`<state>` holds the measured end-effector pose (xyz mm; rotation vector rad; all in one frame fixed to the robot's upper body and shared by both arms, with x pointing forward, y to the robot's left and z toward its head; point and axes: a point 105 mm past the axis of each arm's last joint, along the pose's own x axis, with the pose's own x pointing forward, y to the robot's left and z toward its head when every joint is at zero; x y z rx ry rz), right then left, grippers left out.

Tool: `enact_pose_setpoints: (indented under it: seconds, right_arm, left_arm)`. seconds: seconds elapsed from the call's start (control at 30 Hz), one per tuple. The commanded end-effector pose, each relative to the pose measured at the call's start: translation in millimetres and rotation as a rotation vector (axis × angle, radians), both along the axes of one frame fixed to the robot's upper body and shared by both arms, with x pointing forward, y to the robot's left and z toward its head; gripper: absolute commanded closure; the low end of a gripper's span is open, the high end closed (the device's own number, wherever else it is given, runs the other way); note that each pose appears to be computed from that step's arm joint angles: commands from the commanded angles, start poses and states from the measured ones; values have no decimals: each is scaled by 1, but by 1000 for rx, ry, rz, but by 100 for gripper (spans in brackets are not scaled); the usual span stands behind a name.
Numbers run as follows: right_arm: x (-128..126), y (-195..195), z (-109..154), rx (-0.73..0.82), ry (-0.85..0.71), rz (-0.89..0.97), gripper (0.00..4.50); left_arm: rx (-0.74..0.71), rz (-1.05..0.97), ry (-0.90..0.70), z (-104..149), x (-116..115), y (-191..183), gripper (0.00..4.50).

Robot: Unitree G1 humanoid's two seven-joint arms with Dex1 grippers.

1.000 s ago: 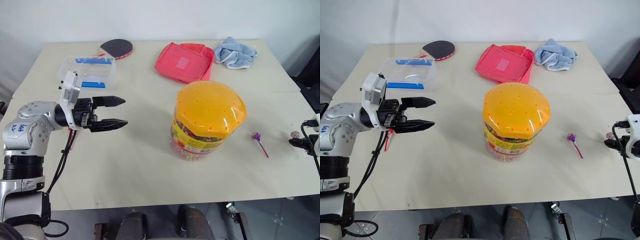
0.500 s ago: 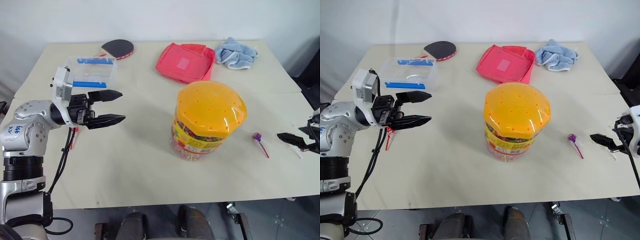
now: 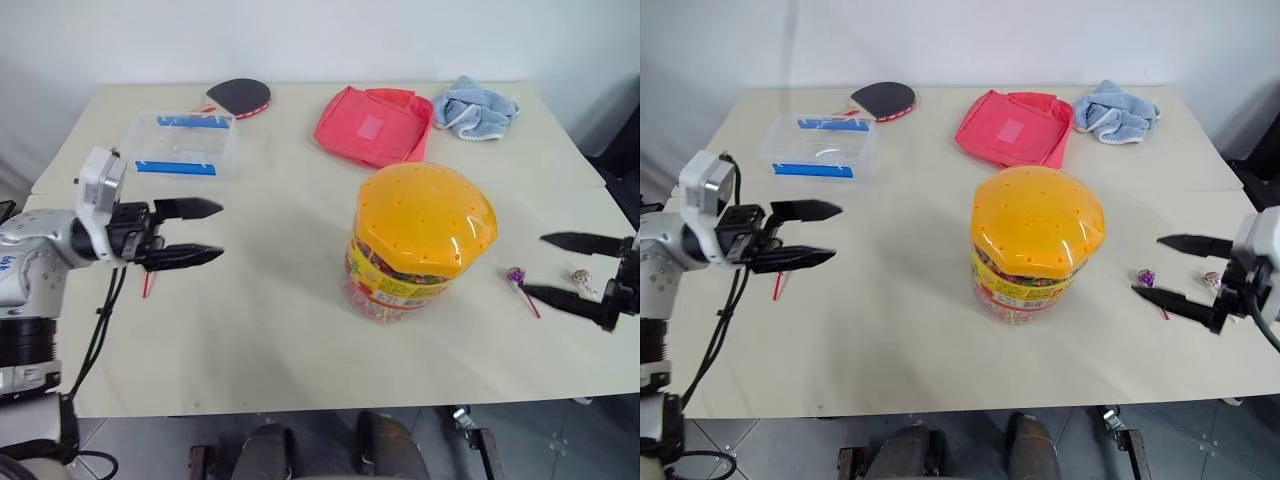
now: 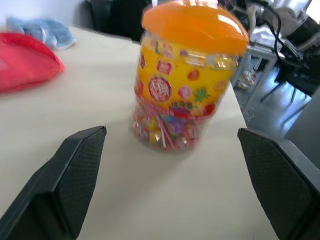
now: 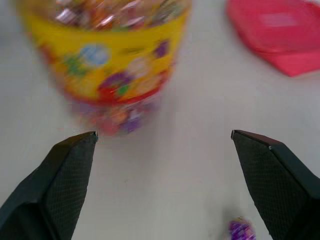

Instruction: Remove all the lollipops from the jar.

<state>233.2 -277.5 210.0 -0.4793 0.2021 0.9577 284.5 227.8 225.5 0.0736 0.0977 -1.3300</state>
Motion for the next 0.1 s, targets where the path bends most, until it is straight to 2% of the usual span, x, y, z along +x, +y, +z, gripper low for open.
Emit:
enact_pose_setpoints:
  seconds: [0.03,0.1]
  right_arm:
    - [-1,-8,-1,-56,-7,41,1]
    - [9,-9,-3,-21,-37,-6,1]
  left_arm:
    - [33,3,-4,-1,-11,16,0]
    - [28,-10,-46,0,-17,17,0]
